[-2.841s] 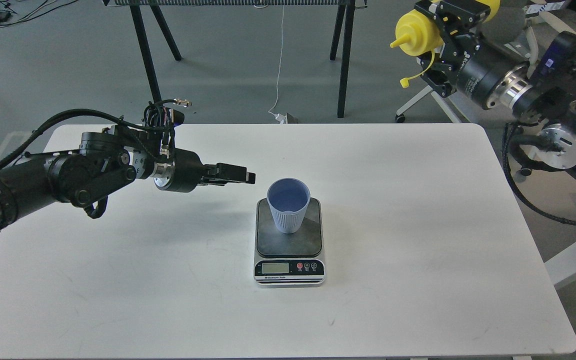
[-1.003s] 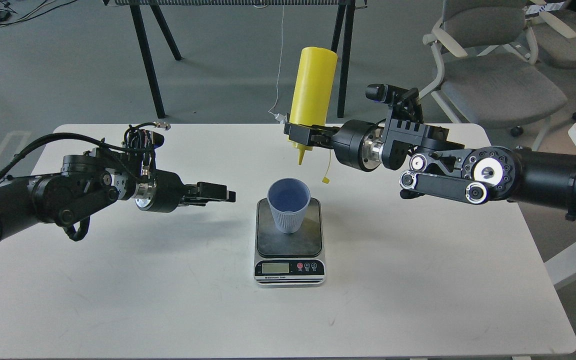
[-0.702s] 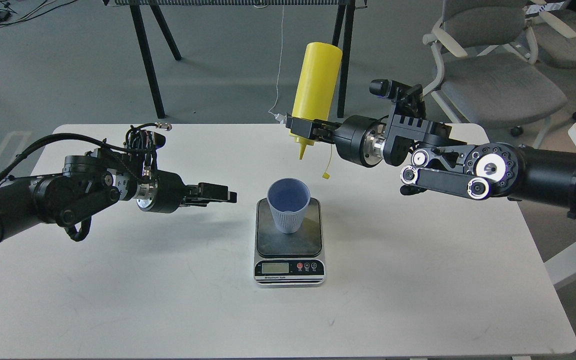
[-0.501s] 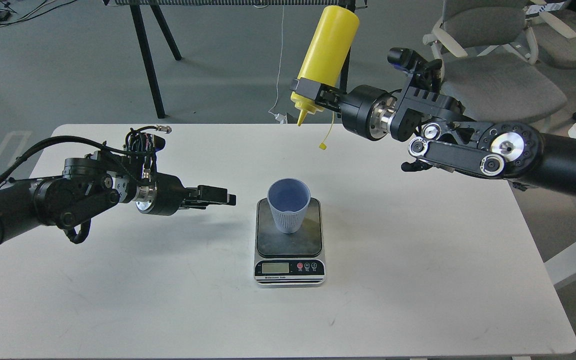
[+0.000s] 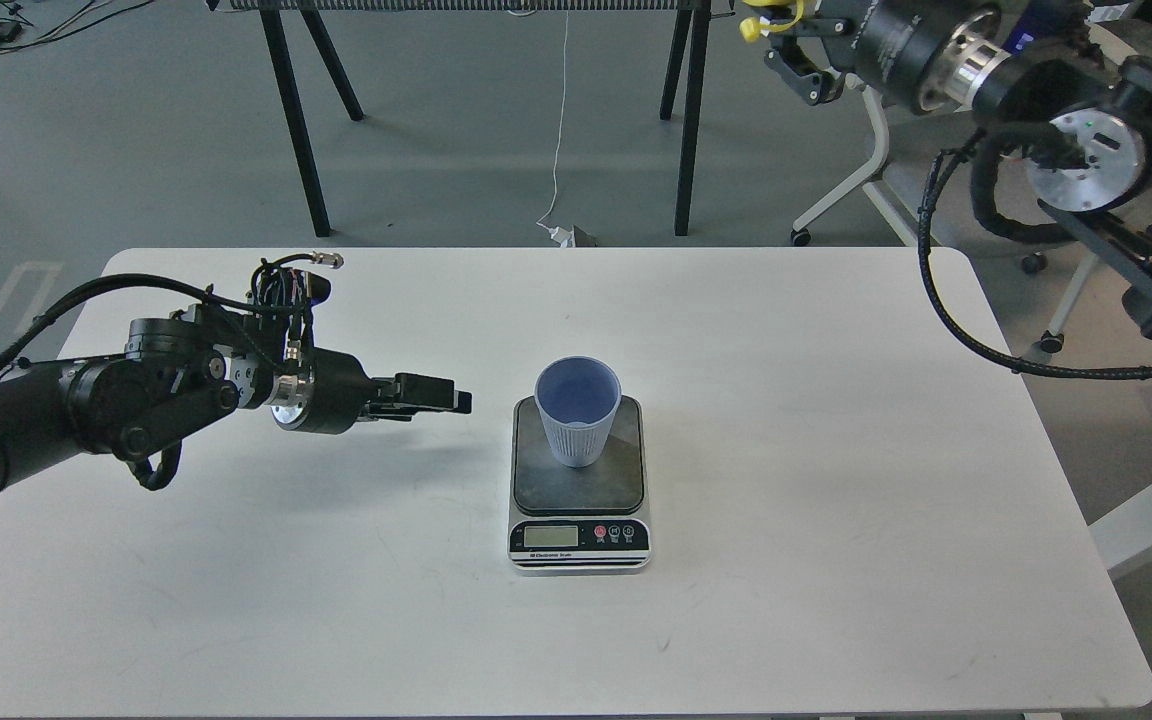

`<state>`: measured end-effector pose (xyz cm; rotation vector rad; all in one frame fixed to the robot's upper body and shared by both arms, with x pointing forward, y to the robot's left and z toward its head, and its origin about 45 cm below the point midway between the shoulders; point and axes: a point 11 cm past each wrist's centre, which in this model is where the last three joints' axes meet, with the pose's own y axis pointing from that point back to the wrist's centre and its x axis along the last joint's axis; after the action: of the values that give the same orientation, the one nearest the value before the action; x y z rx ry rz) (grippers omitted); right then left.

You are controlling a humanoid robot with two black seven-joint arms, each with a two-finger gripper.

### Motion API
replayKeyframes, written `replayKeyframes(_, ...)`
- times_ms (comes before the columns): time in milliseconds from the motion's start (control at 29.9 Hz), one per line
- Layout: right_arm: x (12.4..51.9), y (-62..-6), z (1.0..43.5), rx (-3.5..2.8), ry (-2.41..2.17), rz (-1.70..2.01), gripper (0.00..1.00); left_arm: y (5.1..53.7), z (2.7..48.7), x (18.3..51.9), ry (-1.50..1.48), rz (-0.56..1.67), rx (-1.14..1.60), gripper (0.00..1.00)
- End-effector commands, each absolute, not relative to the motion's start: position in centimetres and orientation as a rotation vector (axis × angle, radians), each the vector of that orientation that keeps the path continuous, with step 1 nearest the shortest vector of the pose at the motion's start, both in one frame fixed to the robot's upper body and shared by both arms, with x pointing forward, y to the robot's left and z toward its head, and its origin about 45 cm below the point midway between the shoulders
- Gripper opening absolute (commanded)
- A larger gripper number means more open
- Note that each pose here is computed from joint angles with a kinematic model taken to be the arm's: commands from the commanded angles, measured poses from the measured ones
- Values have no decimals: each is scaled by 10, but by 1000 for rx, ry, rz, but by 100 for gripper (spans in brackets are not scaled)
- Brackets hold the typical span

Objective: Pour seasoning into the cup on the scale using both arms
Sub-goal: 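Turn the bottle upright and lower it back to its spot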

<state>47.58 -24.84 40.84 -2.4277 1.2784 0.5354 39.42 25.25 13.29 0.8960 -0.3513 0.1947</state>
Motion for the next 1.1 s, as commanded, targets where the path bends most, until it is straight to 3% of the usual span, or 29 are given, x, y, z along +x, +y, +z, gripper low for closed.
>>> replayKeyframes(0, 463, -295, 410, -2094, 1062, 779, 1, 253, 131, 393, -349, 193, 897, 99)
replayKeyframes(134, 438, -318, 370, -1841, 930, 968, 1, 254, 132, 394, -351, 193, 900, 99)
replayKeyframes(368, 369, -347, 233, -1529, 1072, 1232, 1, 254, 129, 392, -345, 190, 903, 99)
replayKeyframes(501, 337, -360, 179, -1449, 1191, 1321, 1, 255, 125, 388, -335, 186, 904, 99)
replayKeyframes(1070, 313, -315, 121, -1434, 1189, 1470, 1, 237, 119, 385, -335, 157, 887, 99)
